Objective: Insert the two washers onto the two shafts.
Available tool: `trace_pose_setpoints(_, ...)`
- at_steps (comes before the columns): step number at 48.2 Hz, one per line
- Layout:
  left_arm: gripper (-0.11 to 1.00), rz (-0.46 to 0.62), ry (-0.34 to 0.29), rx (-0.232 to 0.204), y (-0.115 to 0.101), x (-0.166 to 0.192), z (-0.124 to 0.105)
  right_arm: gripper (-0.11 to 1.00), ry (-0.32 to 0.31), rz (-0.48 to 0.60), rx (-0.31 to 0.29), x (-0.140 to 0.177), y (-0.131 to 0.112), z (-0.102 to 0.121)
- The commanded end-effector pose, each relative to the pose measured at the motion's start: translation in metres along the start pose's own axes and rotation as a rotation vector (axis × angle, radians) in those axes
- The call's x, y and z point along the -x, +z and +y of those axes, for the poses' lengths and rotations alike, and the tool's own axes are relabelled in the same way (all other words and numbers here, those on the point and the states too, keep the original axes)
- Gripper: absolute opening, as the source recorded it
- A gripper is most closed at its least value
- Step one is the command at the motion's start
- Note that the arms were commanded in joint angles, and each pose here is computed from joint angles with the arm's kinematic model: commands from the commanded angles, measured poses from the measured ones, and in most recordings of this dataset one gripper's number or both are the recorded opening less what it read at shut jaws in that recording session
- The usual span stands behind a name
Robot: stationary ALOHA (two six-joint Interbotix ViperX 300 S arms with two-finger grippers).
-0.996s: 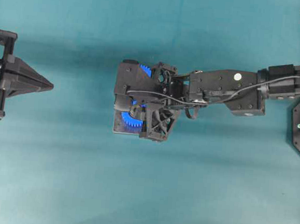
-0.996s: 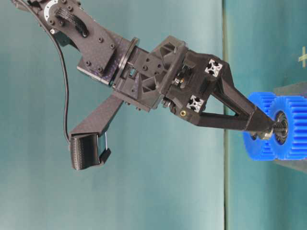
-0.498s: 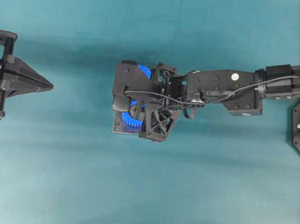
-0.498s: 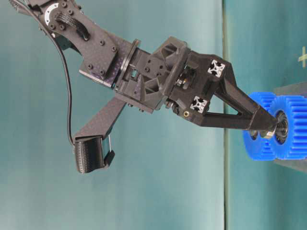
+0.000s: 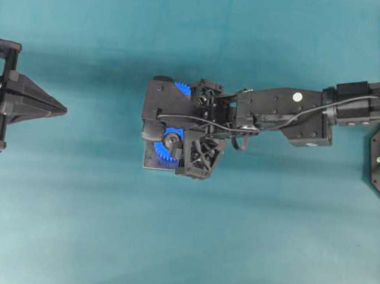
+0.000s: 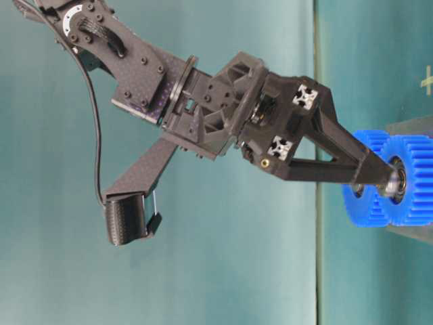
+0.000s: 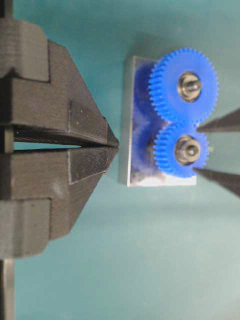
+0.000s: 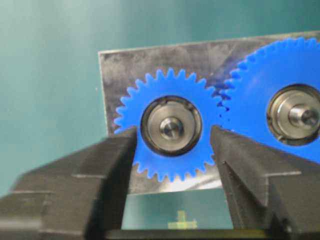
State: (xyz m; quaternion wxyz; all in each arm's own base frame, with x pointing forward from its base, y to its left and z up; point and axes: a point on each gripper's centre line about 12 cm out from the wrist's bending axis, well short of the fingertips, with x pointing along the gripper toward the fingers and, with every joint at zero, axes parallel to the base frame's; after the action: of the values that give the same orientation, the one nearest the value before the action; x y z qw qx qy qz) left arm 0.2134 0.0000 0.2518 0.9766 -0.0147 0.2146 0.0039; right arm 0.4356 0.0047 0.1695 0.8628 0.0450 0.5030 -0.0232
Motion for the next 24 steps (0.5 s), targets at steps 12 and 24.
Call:
trace_pose_setpoints(12,0.01,-0.014,0.000,0.000,0.005,0.000,0.000,0.64,0.003,-0.098,-0.010,0.037,0.021,-0.004)
trace_pose_setpoints(24,0.01,-0.020,0.000,-0.001,0.006,0.002,0.000,0.64,-0.010,-0.147,-0.016,0.064,0.018,-0.014)
